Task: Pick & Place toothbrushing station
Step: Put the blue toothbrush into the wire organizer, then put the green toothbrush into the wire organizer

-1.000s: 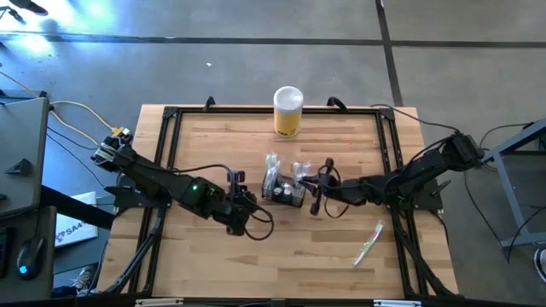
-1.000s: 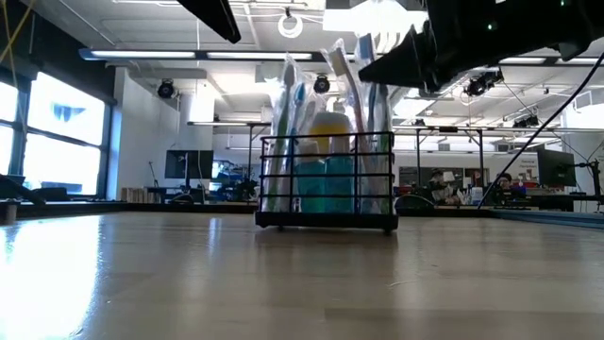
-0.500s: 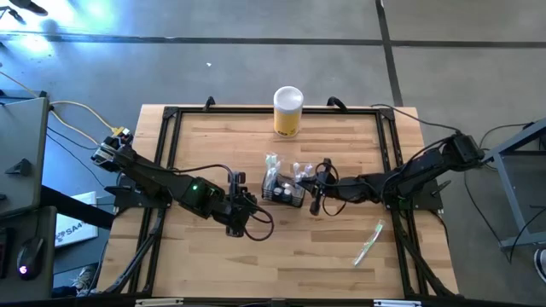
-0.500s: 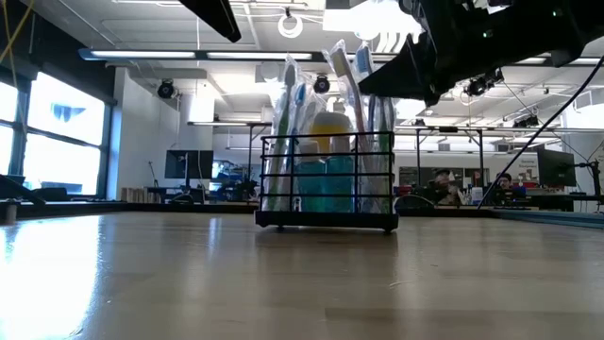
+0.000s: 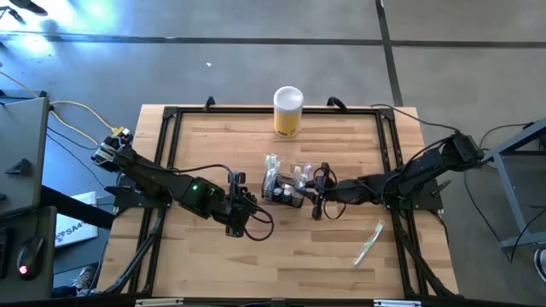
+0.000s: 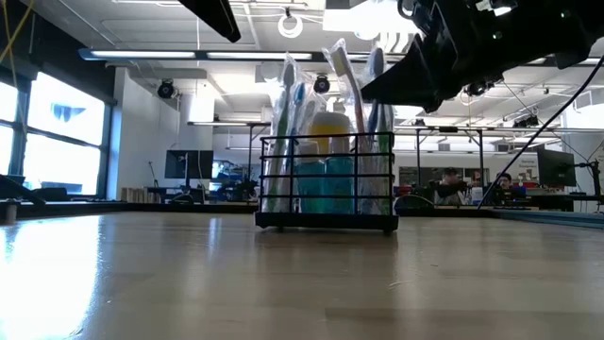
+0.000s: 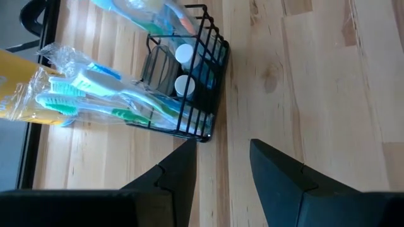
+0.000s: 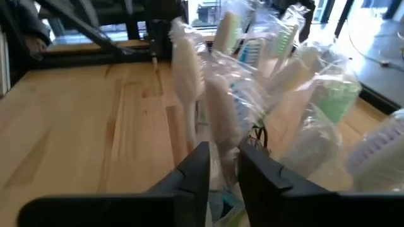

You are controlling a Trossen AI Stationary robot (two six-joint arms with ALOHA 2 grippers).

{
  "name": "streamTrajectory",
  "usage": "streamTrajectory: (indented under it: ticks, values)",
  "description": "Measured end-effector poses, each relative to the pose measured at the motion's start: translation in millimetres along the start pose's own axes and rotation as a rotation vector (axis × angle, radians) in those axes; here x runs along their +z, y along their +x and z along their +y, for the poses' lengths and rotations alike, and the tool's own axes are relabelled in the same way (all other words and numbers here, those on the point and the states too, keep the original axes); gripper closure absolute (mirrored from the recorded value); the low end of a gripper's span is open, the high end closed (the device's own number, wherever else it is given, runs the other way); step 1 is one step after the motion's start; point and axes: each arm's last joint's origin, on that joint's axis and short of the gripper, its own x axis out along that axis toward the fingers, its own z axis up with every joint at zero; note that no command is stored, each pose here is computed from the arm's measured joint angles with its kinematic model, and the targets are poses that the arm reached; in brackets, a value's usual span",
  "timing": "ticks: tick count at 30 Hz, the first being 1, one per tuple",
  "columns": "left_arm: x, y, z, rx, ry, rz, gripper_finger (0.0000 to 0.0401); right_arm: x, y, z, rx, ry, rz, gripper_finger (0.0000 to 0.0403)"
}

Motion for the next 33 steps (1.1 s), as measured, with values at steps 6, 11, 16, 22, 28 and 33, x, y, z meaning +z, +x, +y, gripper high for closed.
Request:
streamTrajectory:
  ticks: [6, 11, 16, 22, 28, 33]
  values:
    - [0.0, 0.0, 0.0, 0.0, 0.0, 0.0, 0.026, 4.9, -2.8, 5.4, 0.025, -0.031, -0.056, 0.0289]
    - [0.0, 0.0, 0.0, 0.0, 0.0, 0.0, 0.026, 8.0, -6.5, 11.9, 0.024, -0.082, -0.099, 0.0227]
    - [0.0, 0.0, 0.0, 0.0, 0.0, 0.0, 0.026, 13.2, -16.9, 17.3, -0.085, -0.165, -0.138, 0.0172]
    - [0.0, 0.0, 0.1, 0.0, 0.0, 0.0, 0.026, 29.2, -44.3, 34.8, -0.083, -0.223, -0.248, 0.0149]
    - [-0.3, 0.0, -0.8, -0.03, -0.011, 0.008, 0.026, 37.1, -80.4, 54.0, -0.096, -0.293, -0.304, 0.0149]
    - [-0.6, 0.1, -2.6, -0.09, -0.057, 0.024, 0.026, 35.7, -108.3, 64.3, -0.088, -0.18, -0.298, 0.0149]
